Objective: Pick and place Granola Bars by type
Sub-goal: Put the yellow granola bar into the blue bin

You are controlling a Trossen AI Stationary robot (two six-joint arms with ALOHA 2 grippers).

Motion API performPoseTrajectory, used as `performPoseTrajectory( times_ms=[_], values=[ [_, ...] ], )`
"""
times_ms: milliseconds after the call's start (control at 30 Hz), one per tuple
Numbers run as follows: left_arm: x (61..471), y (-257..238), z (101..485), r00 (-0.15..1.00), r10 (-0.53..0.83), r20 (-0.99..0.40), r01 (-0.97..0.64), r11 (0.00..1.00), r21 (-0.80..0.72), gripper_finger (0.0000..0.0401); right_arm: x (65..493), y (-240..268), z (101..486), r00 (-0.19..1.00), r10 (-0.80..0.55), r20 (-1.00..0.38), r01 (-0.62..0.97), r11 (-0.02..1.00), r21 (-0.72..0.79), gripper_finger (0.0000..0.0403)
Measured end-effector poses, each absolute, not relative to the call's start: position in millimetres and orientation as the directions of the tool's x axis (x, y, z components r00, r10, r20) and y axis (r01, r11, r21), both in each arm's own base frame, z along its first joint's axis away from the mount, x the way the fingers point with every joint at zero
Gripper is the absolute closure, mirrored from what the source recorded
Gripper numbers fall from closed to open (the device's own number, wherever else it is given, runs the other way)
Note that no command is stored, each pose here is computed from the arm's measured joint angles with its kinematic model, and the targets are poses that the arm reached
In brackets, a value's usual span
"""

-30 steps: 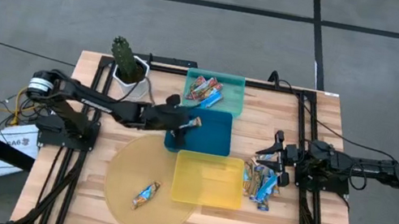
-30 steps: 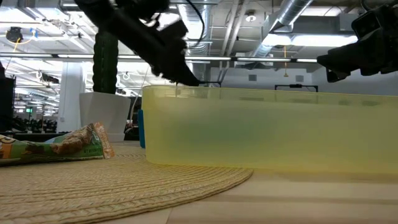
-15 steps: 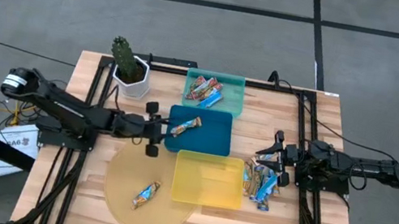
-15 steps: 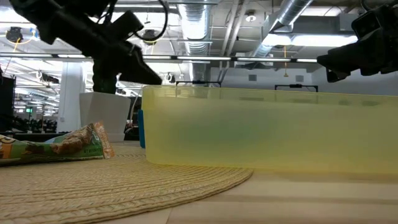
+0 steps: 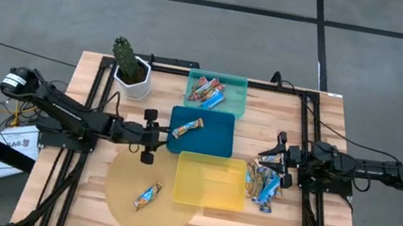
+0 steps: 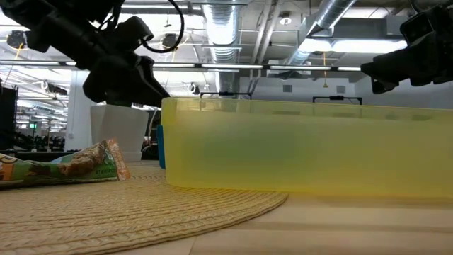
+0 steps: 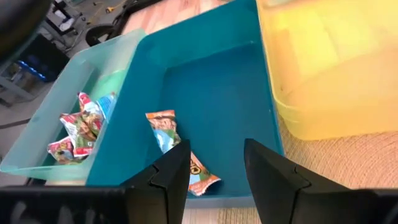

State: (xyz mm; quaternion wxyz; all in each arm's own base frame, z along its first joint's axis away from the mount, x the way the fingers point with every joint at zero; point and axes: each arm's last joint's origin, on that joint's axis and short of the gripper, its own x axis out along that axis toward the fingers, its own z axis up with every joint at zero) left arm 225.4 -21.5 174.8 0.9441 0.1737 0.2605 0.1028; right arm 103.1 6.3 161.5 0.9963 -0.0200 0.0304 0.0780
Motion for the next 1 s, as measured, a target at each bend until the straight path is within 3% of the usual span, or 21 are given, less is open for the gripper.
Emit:
performPoseTrajectory(
  times_ms=[400,733,1000],
  values=[
    [221.5,-34.9,170.2,0.839,0.194,-0.508,-0.086,0.970,0.227,0.0257,103.1,6.3,161.5,0.986,0.154,-0.064,-0.156,0.987,-0.035,0.0278],
    [214.1,-56.1,163.9,0.806,-0.023,-0.591,-0.006,0.999,-0.047,0.0257,103.1,6.3,161.3,0.986,0.154,-0.064,-0.157,0.987,-0.035,0.0278],
    [204.6,-80.1,160.9,0.731,-0.263,-0.630,0.094,0.953,-0.289,0.0257,103.1,6.3,161.5,0.986,0.154,-0.064,-0.157,0.987,-0.035,0.0278]
  ],
)
